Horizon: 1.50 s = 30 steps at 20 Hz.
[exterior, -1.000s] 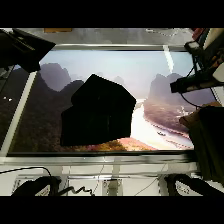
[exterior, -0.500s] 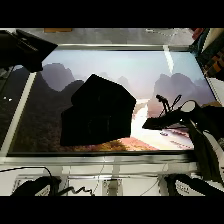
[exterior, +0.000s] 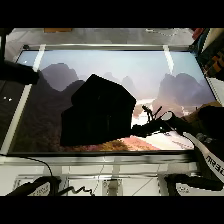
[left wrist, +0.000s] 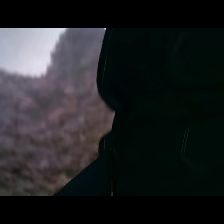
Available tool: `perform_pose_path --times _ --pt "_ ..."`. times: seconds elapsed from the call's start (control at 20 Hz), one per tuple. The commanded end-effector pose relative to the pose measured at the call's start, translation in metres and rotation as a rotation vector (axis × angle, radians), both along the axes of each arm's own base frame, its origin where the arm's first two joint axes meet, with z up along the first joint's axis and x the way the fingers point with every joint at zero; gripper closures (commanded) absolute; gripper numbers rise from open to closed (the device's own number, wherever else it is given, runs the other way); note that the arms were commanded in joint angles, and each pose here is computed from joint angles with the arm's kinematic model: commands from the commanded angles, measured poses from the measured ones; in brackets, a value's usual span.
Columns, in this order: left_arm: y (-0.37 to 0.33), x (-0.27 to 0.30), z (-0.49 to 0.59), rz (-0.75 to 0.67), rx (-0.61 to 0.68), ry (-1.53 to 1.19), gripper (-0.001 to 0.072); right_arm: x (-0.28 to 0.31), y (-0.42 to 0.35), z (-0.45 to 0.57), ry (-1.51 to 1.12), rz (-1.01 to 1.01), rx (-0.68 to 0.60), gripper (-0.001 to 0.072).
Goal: Fold the clothes and pants, and hang the long-sleeved shirts on hangers.
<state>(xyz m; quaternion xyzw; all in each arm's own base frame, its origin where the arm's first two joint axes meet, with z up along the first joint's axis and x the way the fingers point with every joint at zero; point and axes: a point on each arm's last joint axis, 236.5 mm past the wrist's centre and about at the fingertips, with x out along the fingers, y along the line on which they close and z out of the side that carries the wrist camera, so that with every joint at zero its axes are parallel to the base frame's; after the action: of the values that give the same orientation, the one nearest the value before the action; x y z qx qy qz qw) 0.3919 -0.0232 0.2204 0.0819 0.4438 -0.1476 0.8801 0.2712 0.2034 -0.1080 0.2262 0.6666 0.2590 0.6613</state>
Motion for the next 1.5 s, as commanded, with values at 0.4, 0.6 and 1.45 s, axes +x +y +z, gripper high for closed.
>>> perform_pose_path --times 0.4,0.6,1.45 --pt "0.078 -0.132 -0.209 0.394 -0.347 0.614 0.0226 0.014 0.024 -0.005 -0.015 0.038 0.007 0.0516" --pt "0.051 -0.18 -0.262 0.341 -0.424 0.762 0.0228 0.011 0.025 -0.004 -0.008 0.046 0.012 0.0684" --pt "0.011 -0.166 -0.347 0.47 -0.613 0.605 0.0381 0.011 0.025 -0.004 -0.008 0.045 0.012 0.0684"
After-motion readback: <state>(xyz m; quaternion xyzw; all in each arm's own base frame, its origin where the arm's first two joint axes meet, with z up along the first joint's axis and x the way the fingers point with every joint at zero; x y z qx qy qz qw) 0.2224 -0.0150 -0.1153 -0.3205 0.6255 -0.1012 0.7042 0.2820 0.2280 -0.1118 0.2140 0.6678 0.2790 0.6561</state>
